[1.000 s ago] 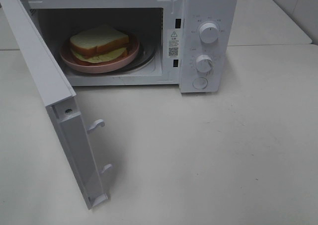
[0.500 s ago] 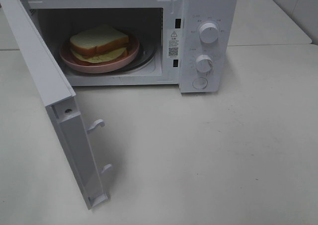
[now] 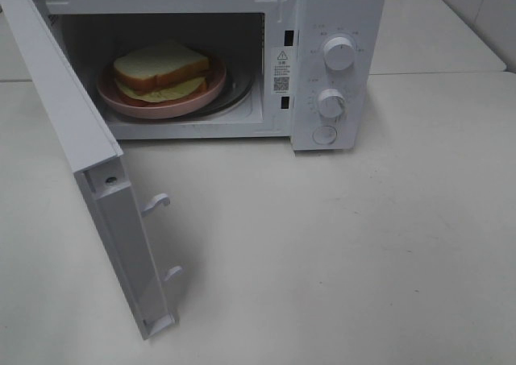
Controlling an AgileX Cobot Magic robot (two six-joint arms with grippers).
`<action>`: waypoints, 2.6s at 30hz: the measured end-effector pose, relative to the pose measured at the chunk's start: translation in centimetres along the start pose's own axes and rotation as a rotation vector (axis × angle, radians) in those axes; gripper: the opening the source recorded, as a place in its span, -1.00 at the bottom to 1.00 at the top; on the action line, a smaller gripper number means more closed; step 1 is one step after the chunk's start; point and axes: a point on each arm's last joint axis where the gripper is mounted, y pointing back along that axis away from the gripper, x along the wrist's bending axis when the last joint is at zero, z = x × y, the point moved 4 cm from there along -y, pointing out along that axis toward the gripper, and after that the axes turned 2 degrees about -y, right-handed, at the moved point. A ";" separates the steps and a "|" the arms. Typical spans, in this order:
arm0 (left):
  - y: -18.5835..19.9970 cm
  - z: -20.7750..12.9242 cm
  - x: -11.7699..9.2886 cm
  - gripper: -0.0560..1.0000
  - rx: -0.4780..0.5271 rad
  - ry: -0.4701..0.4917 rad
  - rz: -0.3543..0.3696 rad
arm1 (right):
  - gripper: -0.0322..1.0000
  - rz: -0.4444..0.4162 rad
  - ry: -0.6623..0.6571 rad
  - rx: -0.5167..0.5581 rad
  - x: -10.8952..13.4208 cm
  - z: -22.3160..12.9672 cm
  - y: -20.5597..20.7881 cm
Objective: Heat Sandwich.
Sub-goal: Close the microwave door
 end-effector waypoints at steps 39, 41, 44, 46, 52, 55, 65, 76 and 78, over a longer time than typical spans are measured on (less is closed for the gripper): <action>-1.3 3.2 0.4 0.93 -0.050 0.014 0.010 | 0.55 0.000 0.000 0.000 0.0 0.0 0.0; -1.7 3.6 0.5 0.90 -0.049 0.013 0.016 | 0.55 0.000 0.000 0.000 0.0 0.0 0.0; -3.8 4.6 1.1 0.60 -0.026 0.010 0.039 | 0.55 0.000 0.000 0.000 0.0 0.0 0.0; -4.4 4.8 1.3 0.49 -0.016 0.008 0.047 | 0.55 0.000 0.000 0.000 0.0 0.0 0.0; -7.8 5.6 1.9 -0.28 0.032 0.011 0.063 | 0.55 0.000 0.000 0.000 0.0 0.0 0.0; -9.5 6.3 2.2 -0.70 0.035 0.013 0.071 | 0.55 0.000 0.000 0.000 0.0 0.0 0.0; -15.0 8.3 3.3 -0.89 -0.029 0.010 0.100 | 0.55 0.000 0.000 0.000 0.0 0.0 0.0; -21.3 8.4 4.2 -0.89 -0.161 -0.100 0.122 | 0.55 0.000 0.000 0.000 0.0 0.0 0.0; -22.0 8.1 4.0 -0.89 -0.211 -0.139 0.112 | 0.55 0.000 0.000 0.000 0.0 0.0 0.0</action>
